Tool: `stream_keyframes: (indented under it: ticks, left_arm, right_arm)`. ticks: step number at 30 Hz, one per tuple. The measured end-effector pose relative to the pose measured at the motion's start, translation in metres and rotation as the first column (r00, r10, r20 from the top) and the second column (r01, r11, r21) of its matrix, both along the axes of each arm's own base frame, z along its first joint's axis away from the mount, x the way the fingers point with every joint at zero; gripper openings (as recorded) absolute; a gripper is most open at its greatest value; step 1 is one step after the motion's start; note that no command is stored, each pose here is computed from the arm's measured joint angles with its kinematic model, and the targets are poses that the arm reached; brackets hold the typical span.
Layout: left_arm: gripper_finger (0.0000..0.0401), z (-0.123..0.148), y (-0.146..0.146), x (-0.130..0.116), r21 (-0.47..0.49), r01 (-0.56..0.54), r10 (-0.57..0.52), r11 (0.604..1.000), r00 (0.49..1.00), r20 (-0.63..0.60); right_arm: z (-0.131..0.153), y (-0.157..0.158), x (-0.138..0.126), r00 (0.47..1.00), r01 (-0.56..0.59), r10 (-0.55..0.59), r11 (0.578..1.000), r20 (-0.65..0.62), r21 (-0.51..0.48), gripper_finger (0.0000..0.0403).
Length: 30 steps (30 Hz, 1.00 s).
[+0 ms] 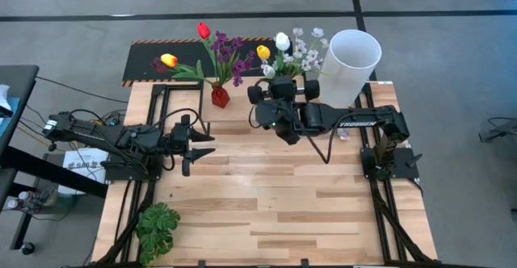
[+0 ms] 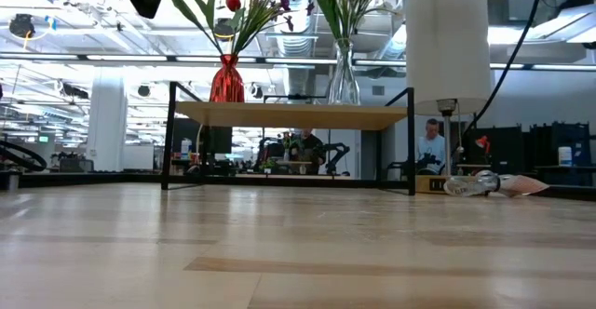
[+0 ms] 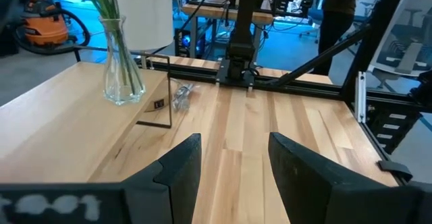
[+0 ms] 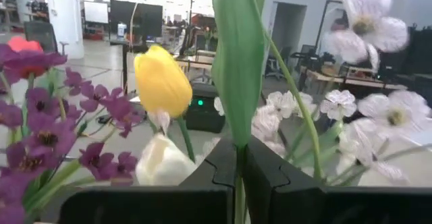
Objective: Pick and place flowers into a vace then onto a shelf
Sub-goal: Put the white flower into the transparent vase on the shelf
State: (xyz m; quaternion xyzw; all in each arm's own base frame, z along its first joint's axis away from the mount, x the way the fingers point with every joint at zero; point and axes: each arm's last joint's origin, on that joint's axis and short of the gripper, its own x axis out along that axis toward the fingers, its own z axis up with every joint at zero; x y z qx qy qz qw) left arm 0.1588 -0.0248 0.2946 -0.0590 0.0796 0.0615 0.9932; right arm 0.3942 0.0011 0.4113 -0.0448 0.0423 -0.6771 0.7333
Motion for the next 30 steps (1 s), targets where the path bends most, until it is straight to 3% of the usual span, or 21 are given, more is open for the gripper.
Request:
stream_keyframes:
  ticks: [7,30]
  left_arm:
    - [0.0162,-0.001,0.0,0.0,0.009,-0.006,0.006,1.0,1.0,-0.013]
    - [0.0162,-0.003,0.0,-0.001,0.014,-0.006,0.006,1.0,0.999,-0.036]
  right_arm:
    - [0.014,-0.017,0.008,0.995,-0.084,0.085,0.996,-0.048,0.022,0.0004]
    - [-0.003,-0.031,0.001,0.998,-0.012,0.009,0.999,0.062,0.05,0.0001]
